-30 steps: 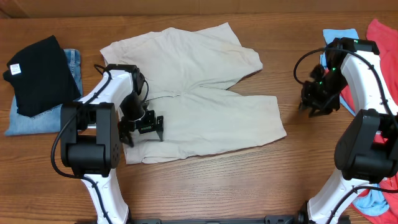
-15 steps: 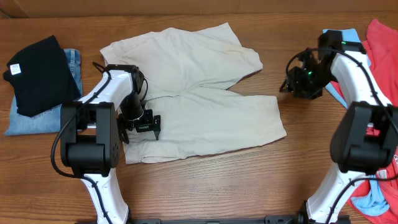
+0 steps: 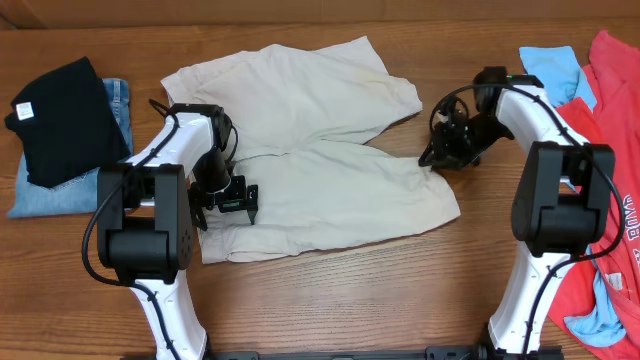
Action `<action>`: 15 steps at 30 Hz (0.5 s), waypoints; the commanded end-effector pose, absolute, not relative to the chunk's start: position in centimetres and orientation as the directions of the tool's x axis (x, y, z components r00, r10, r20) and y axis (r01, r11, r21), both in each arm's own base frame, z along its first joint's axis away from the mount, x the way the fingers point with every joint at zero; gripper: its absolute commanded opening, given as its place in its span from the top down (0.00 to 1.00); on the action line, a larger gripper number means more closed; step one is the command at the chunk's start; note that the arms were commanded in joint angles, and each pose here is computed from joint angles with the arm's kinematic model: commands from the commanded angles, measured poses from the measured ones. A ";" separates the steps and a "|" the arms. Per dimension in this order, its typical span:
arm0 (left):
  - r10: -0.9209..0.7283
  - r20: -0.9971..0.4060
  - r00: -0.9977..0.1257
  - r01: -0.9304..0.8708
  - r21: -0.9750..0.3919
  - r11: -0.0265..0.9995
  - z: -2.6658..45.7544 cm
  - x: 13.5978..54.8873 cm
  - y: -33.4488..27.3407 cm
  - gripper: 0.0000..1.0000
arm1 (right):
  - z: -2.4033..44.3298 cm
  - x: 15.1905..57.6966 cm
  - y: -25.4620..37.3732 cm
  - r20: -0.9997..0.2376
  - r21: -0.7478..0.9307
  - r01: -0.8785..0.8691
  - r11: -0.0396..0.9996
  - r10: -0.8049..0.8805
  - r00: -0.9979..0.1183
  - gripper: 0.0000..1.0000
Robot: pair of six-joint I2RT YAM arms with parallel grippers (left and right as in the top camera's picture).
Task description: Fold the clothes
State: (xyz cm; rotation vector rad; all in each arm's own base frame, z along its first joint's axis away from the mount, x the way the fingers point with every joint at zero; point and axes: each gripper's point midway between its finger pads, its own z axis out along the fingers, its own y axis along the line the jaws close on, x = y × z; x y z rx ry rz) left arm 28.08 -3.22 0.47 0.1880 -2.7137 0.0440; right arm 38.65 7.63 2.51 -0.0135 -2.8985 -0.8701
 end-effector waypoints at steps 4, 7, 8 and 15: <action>-0.135 0.417 -0.899 -0.143 0.012 0.990 -0.1 28.0 -2.7 0.00 | 2.8 37.9 8.1 0.120 0.573 0.011 0.820 -0.070 -0.990 0.96; -0.149 0.416 -0.897 -0.155 0.019 0.988 -0.1 28.0 -2.6 0.06 | 3.7 38.3 6.7 0.130 0.553 0.057 0.831 -0.019 -0.991 0.96; -0.161 0.410 -0.898 -0.165 0.025 0.986 -0.2 28.2 -2.5 0.11 | 4.4 38.8 5.3 0.138 0.505 0.111 0.856 0.047 -0.989 0.96; -0.180 0.405 -0.896 -0.186 0.025 0.982 -0.2 28.3 -2.0 0.25 | 12.3 41.0 0.8 -0.073 0.356 0.130 0.925 0.166 -0.983 0.96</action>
